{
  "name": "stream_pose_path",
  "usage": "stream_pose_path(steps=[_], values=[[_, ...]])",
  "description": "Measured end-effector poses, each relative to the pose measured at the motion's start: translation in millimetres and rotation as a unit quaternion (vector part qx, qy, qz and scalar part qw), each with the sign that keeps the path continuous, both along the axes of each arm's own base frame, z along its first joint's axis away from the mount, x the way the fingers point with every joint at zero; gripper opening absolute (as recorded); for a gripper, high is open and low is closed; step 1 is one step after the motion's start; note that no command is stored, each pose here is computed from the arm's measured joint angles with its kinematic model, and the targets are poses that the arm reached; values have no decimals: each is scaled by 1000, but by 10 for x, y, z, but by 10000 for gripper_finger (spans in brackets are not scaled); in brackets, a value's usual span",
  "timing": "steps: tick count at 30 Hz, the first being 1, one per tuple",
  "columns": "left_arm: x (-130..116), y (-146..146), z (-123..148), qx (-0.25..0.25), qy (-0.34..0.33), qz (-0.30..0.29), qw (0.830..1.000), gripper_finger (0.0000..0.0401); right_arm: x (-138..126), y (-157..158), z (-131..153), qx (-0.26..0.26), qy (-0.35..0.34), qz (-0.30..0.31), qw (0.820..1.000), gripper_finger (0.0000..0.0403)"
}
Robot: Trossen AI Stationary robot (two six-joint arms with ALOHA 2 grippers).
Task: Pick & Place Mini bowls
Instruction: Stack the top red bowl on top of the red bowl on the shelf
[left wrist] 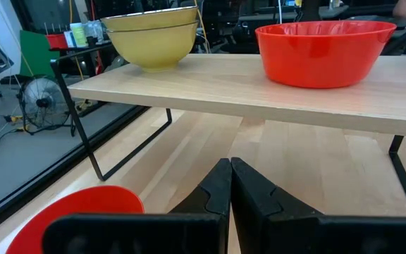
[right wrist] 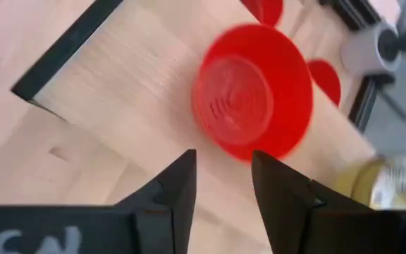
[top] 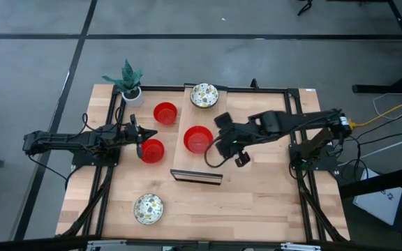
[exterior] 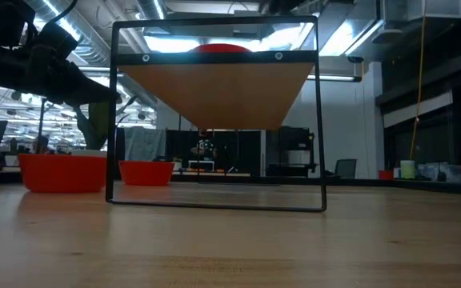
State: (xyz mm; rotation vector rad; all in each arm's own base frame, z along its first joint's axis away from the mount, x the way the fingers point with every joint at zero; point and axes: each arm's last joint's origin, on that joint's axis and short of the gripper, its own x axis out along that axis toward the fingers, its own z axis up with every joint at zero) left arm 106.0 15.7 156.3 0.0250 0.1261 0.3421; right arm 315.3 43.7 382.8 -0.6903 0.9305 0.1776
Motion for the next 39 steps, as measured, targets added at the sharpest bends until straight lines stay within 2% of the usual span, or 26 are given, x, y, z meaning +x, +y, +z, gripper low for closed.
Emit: stream_pose_path(steps=[5, 9, 15, 20, 28, 39], values=[[0, 0, 0, 0, 0, 0, 1000, 4, -217, -61, 135, 57, -11, -81, 995, 137], [0, 0, 0, 0, 0, 0, 1000, 4, -369, -84, 176, 77, 5, -117, 990, 137], [0, 0, 0, 0, 0, 0, 1000, 4, -488, -103, 102, 90, 61, -172, 979, 137], [0, 0, 0, 0, 0, 0, 1000, 4, -492, -115, -72, 91, 75, -187, 975, 137], [0, 0, 0, 0, 0, 0, 1000, 4, -539, -218, -446, 106, 31, -200, 974, 137], [0, 0, 0, 0, 0, 0, 1000, 4, -758, -398, -857, 132, -88, -194, 968, 137]])
